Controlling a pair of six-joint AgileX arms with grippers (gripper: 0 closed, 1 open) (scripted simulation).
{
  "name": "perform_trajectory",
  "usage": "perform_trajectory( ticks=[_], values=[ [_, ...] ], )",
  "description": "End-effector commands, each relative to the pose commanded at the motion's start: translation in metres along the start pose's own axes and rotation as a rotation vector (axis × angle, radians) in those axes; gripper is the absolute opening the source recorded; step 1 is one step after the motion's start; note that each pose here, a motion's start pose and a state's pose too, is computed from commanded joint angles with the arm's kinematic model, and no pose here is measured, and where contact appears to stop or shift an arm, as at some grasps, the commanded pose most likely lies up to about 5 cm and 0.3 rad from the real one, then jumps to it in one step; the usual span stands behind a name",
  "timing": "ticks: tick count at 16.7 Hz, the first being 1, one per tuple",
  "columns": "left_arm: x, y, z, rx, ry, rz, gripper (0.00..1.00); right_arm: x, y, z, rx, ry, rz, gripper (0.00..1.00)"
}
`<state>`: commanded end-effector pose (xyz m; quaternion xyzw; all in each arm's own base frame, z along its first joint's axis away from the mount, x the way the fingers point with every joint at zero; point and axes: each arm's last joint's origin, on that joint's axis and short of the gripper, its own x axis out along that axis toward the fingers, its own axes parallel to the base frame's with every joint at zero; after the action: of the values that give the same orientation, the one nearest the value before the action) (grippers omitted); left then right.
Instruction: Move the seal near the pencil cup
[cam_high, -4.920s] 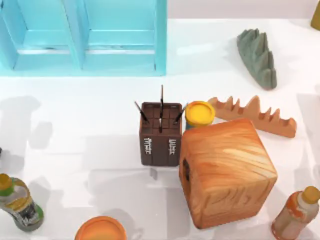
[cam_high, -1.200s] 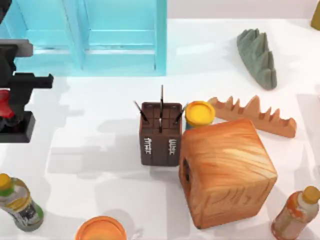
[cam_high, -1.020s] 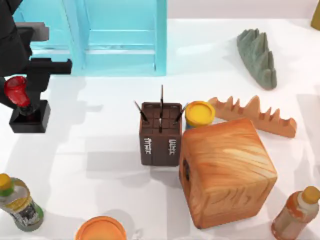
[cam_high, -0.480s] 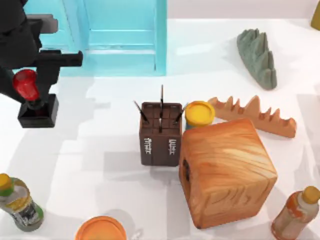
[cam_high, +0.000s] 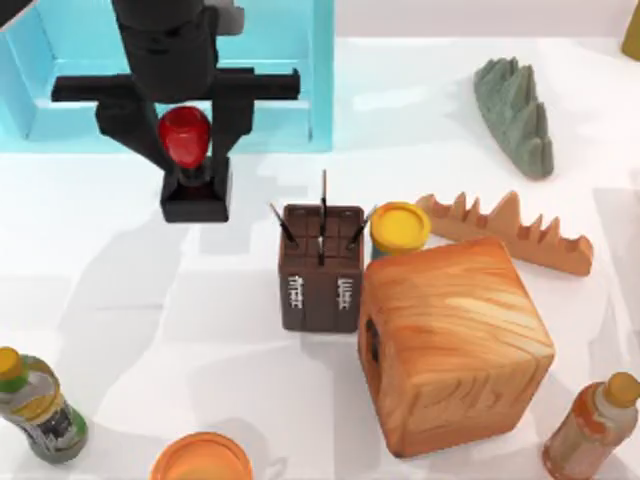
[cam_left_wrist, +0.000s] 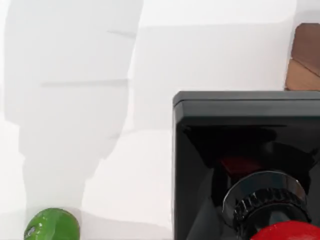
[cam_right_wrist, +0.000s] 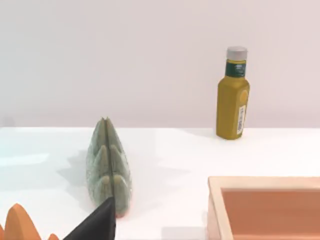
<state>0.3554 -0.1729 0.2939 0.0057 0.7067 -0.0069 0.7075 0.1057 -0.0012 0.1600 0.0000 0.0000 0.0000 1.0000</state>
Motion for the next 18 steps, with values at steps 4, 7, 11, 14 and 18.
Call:
perform_trajectory(
  ticks=[4,7,11,14,18],
  values=[
    [0.001,-0.006,0.000,0.002,0.001,0.001,0.00,0.000,0.000,0.000,0.000,0.000,0.000,1.00],
    [0.003,-0.004,0.000,0.001,0.000,-0.001,0.00,0.000,0.000,0.000,0.000,0.000,0.000,1.00],
    [0.013,-0.005,0.000,0.002,0.001,0.001,0.00,0.000,0.000,0.000,0.000,0.000,0.000,1.00],
    [0.016,-0.006,0.000,0.002,0.001,0.001,0.00,0.000,0.000,0.000,0.000,0.000,0.000,1.00],
    [0.016,-0.006,0.000,0.002,0.001,0.001,0.23,0.000,0.000,0.000,0.000,0.000,0.000,1.00]
  ],
)
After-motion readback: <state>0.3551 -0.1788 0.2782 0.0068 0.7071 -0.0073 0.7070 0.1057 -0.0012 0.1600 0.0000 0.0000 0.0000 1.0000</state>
